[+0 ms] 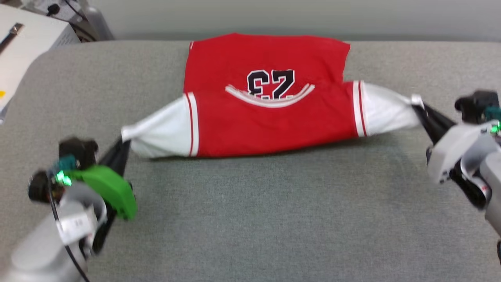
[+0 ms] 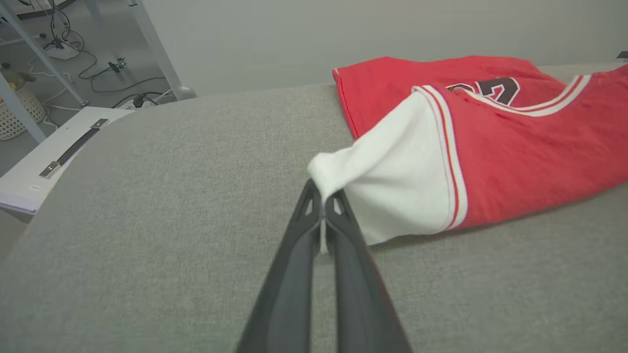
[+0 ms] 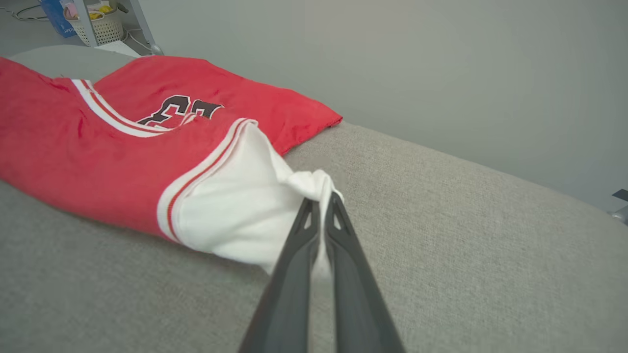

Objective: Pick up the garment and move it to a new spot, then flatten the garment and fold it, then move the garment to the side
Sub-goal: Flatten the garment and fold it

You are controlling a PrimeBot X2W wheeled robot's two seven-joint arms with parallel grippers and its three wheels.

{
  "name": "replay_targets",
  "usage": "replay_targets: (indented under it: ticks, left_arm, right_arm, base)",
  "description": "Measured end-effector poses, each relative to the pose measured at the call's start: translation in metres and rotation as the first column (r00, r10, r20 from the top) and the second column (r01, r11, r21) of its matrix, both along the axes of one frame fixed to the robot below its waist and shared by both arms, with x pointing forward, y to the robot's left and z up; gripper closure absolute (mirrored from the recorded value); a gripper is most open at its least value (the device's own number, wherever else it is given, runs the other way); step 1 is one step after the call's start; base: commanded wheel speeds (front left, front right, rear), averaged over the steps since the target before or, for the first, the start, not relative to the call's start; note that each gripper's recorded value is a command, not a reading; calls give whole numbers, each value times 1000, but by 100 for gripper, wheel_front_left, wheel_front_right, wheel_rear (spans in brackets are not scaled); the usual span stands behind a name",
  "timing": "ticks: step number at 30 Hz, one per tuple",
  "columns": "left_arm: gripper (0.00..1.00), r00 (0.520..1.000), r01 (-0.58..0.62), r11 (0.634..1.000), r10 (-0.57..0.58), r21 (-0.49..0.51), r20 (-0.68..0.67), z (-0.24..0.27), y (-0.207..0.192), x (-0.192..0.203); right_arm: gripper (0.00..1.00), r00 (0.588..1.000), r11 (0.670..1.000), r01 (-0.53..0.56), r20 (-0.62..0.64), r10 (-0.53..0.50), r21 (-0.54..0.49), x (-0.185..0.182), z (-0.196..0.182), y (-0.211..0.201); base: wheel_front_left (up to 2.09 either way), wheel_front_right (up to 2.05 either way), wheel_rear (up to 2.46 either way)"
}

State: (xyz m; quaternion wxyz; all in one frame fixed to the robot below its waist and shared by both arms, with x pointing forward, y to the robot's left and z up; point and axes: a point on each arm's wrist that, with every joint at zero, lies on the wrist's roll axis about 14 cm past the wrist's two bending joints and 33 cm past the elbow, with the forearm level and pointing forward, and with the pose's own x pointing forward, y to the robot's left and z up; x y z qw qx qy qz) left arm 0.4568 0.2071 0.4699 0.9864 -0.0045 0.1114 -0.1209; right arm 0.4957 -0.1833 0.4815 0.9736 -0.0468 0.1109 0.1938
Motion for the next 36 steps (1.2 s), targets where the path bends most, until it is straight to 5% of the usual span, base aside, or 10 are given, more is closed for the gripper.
replay_targets:
  ticks: [12, 20, 26, 28, 29, 36]
  left_arm:
    - [100, 971, -85, 994, 69, -62, -227, -63, -2, -119]
    - [100, 952, -141, 988, 118, -63, -284, -82, 3, -145]
    - [100, 952, -156, 985, 130, -72, -277, -82, 3, -144]
    - [100, 955, -151, 986, 127, -72, -267, -79, 1, -142]
    - [100, 957, -150, 986, 126, -73, -262, -78, 1, -141]
    - [100, 980, -133, 987, 116, -95, -163, -52, -11, -113]
  right_arm:
    - [100, 967, 986, 166, -199, -159, 15, -123, -67, -63]
    - [100, 921, 972, 234, -322, -220, 6, -176, -102, -78]
    - [100, 907, 972, 234, -364, -213, 16, -181, -107, -72]
    - [25, 908, 973, 231, -360, -213, 7, -175, -103, -73]
    - [0, 912, 973, 229, -350, -212, 6, -172, -100, -73]
    - [0, 968, 971, 238, -78, -240, -39, -81, -10, -102]
  base:
    - [0, 0, 0]
    - [0, 0, 0]
    - [0, 0, 0]
    - [0, 0, 0]
    - [0, 0, 0]
    - [0, 0, 0]
